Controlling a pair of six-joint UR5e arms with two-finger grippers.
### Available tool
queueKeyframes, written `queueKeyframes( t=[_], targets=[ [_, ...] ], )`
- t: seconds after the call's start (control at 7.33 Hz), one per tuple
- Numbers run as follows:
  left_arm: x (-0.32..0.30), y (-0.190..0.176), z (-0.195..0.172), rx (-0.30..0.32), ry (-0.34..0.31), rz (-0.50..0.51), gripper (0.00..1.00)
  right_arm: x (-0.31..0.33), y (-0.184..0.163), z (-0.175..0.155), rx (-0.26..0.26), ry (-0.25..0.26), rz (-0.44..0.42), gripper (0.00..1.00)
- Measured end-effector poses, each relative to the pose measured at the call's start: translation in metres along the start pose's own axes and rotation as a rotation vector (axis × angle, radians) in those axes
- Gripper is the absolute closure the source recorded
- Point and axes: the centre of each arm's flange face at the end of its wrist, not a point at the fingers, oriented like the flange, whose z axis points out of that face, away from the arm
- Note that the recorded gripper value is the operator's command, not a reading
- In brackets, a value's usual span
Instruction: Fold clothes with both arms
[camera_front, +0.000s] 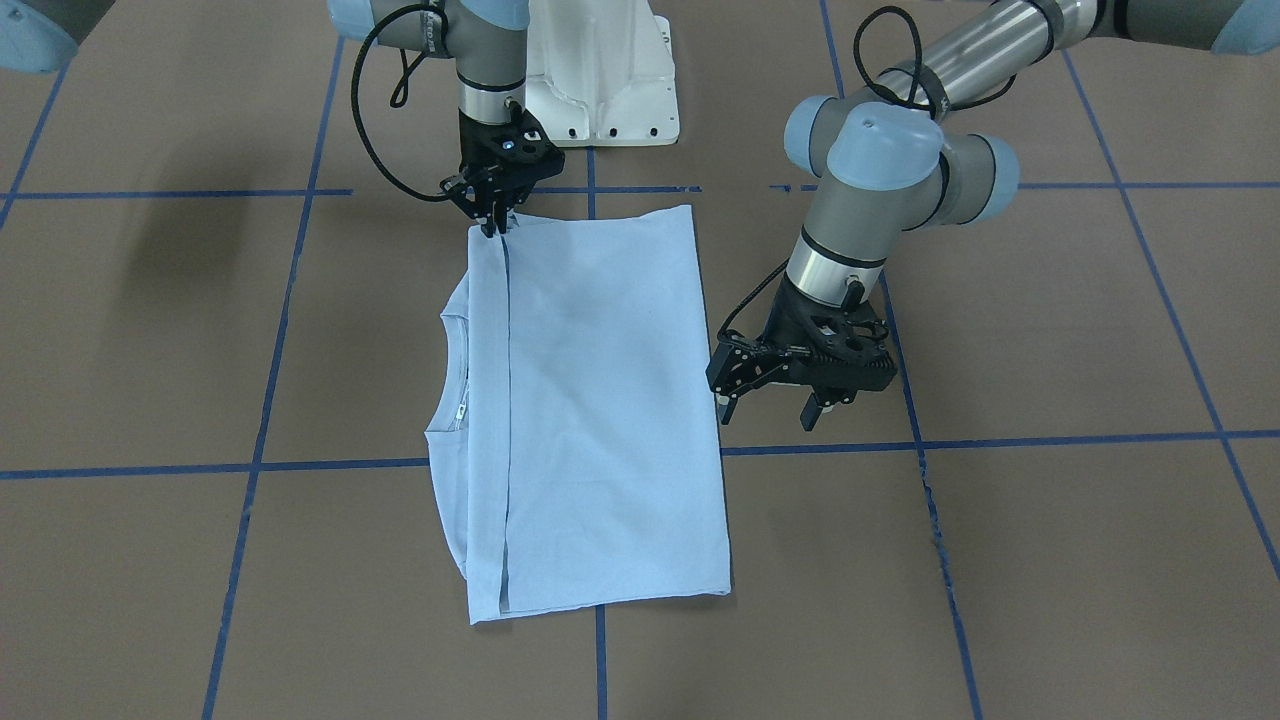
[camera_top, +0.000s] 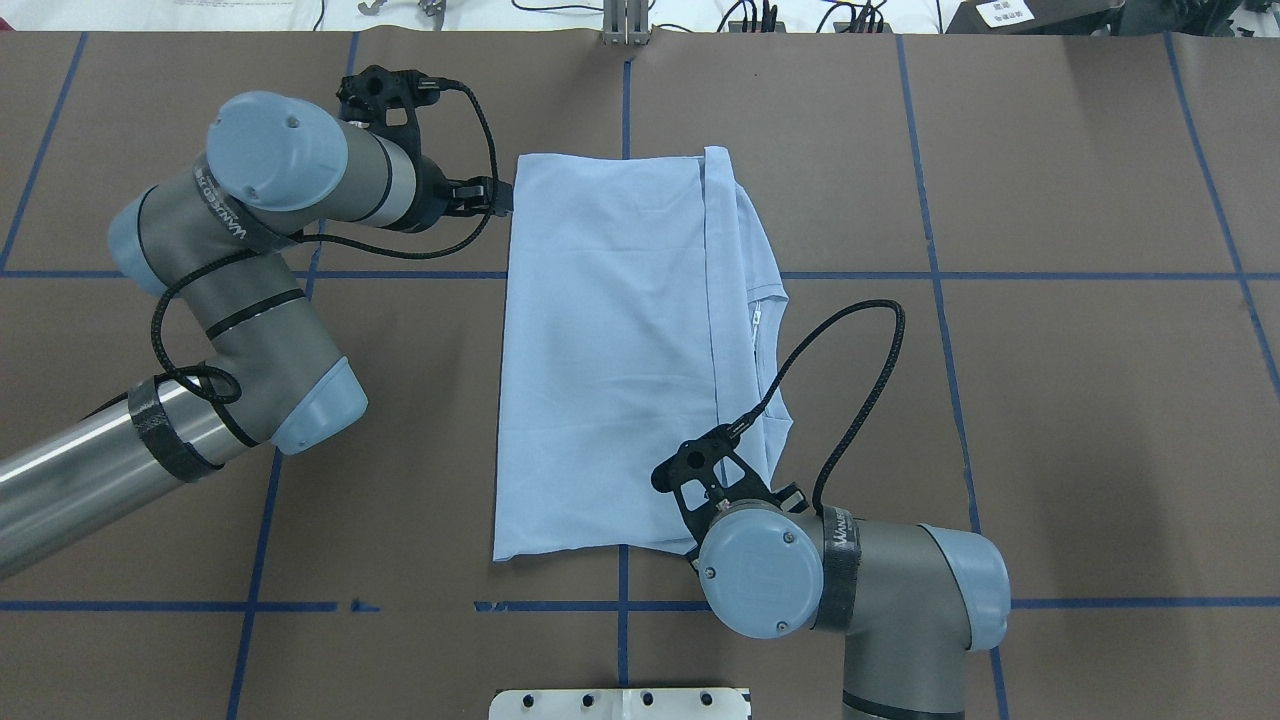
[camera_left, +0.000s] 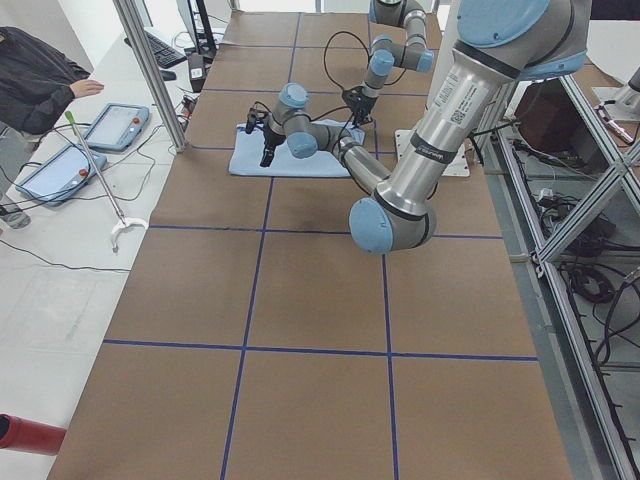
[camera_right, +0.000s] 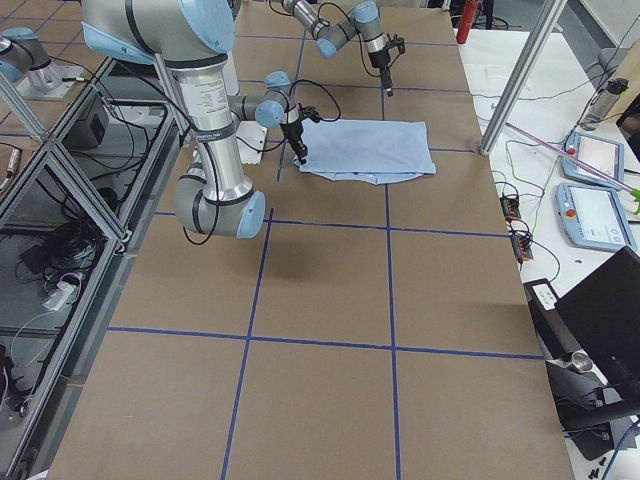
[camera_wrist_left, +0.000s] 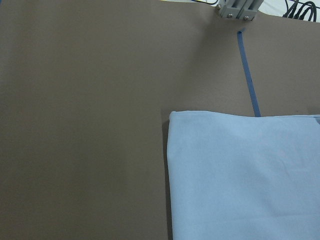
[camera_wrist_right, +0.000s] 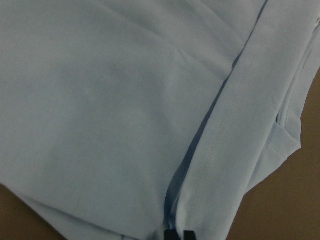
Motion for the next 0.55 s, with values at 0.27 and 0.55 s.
queueKeyframes(
  t=[0.27, 0.55],
  targets=[
    [0.0, 0.0, 0.0, 0.0, 0.002, 0.002, 0.0, 0.009, -0.006, -0.009, 0.012, -0.011, 0.012, 1.0],
    [0.0, 0.0, 0.0, 0.0, 0.002, 0.003, 0.0, 0.024, -0.01, -0.012, 0.018, -0.006, 0.033, 1.0]
  ],
)
